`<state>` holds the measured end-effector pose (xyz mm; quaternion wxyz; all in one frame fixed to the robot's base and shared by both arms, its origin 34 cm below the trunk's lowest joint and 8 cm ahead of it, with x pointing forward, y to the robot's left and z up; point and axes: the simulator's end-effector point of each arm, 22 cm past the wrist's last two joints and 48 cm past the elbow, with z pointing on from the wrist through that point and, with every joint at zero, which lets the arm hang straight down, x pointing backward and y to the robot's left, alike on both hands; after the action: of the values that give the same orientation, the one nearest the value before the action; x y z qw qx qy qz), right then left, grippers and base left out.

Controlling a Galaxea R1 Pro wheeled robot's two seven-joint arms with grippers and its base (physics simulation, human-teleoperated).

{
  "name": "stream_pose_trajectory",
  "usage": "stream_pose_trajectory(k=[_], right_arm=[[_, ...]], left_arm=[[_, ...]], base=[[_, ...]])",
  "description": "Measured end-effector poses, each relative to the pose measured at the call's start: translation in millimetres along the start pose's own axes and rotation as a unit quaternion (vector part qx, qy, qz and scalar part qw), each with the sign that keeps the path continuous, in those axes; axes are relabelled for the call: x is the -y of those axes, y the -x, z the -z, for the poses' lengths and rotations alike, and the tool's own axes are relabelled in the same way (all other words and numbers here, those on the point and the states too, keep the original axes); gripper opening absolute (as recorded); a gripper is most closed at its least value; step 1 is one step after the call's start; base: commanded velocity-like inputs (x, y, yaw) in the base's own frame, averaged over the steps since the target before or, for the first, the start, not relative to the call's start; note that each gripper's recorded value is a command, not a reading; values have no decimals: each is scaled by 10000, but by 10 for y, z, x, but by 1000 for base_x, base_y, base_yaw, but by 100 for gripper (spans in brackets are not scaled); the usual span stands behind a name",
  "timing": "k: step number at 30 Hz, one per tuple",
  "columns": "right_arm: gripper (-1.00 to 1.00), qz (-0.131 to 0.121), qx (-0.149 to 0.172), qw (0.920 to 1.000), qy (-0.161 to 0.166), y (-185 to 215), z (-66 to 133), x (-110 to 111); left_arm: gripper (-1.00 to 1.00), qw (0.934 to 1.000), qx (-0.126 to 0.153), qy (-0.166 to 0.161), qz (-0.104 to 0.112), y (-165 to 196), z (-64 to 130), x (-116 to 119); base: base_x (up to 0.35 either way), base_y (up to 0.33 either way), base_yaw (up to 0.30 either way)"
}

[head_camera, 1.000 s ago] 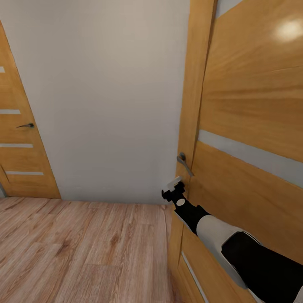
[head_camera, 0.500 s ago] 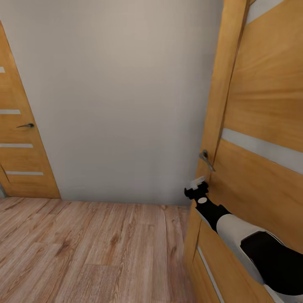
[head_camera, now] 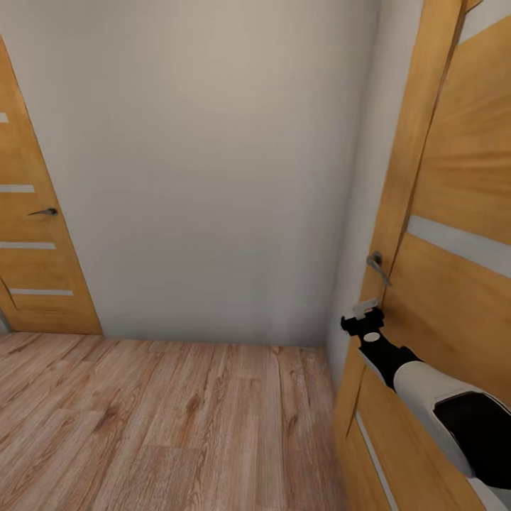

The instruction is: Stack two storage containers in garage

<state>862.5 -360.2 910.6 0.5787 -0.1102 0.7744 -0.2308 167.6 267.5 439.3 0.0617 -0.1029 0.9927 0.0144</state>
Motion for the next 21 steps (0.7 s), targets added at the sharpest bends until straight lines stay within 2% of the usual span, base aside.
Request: stream_pose_trajectory(k=[3, 5, 21], right_arm=[[100, -95, -86, 9998, -175, -106, -18, 226], [100, -4, -104, 9998, -189, -147, -26, 303], [100, 19, -126, 9997, -193, -150, -24, 301]], left_arm=[[100, 10000, 0, 0, 0, 0, 0, 0], [100, 10000, 0, 0, 0, 0, 0, 0], [100, 10000, 6, -5, 1, 1, 0, 8]], base=[[0, 0, 0], [0, 0, 0], [0, 0, 0]])
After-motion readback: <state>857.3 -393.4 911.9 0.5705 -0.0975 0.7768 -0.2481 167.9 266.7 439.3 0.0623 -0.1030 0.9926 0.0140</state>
